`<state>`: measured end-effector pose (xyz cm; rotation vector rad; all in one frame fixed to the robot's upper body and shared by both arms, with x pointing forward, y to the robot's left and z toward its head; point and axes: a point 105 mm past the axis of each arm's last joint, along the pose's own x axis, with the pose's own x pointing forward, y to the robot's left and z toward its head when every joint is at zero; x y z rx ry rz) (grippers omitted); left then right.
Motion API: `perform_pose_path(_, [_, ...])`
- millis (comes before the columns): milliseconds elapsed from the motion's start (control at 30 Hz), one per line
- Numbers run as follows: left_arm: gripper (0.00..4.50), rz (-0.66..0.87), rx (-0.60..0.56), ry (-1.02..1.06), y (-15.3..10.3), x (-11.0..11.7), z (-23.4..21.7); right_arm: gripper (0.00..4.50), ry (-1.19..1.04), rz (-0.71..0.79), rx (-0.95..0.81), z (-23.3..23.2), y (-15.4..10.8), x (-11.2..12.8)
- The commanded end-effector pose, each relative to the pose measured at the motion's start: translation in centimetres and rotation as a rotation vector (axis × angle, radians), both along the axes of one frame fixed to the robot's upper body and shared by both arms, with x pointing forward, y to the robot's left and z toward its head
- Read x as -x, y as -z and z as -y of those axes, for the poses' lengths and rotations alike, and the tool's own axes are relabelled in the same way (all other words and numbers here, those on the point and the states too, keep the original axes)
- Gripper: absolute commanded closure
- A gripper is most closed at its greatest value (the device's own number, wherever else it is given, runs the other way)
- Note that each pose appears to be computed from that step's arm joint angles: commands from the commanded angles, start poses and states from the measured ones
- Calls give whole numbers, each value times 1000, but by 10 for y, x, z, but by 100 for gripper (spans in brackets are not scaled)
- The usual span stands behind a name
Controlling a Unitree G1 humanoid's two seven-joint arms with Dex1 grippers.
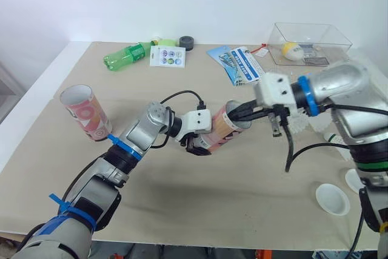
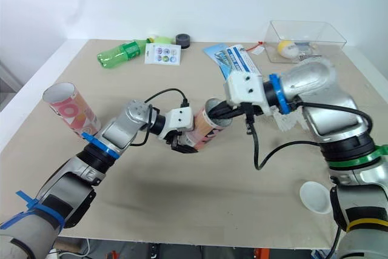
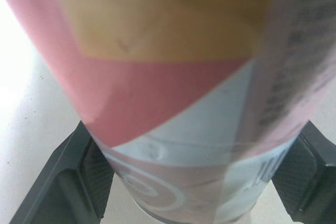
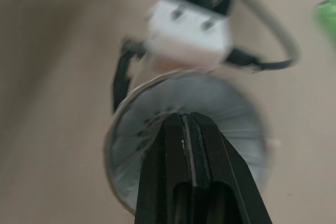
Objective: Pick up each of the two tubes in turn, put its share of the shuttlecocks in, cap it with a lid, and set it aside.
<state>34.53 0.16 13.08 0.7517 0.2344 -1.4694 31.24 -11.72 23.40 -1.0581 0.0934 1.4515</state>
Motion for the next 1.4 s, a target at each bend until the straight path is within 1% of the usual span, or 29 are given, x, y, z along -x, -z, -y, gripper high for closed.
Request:
perform_pose_path(33, [81,25,-3,8,-7,-1,5,448,-44,69,82,-4,-6,-4])
perform_pose_path(367, [81,19,12,10,-7,0,9,448,-164,65,269,-31,17,-13])
perform_pose_path(500, [81,16,15,7,-6,0,9,448,-182,62,290,-37,19,-16])
perform_pose_path(600, [81,12,16,4,-5,1,9,448,-193,57,274,-40,15,-16])
perform_pose_path(667, [81,6,16,1,-3,1,8,448,-192,53,257,-38,8,-14])
perform_pose_path(800, [81,-12,11,-3,2,3,5,448,-173,11,97,-33,-31,0])
perform_pose_path(867, [81,-16,8,-5,4,3,4,448,-149,7,61,-25,-45,4])
perform_pose_path(1067, [81,-18,6,-4,4,3,4,448,-99,1,-11,-10,-67,10])
perform_pose_path(1167, [81,-16,10,-12,4,1,3,448,-32,4,-58,8,-81,14])
perform_pose_path(1233, [81,-25,36,-22,3,0,4,448,21,-13,-129,20,-89,18])
perform_pose_path(1333, [81,-29,107,-30,1,0,5,448,96,-50,-271,34,-95,24])
perform_pose_path(1400, [81,-21,197,-2,-3,4,8,448,152,-79,-370,43,-94,28])
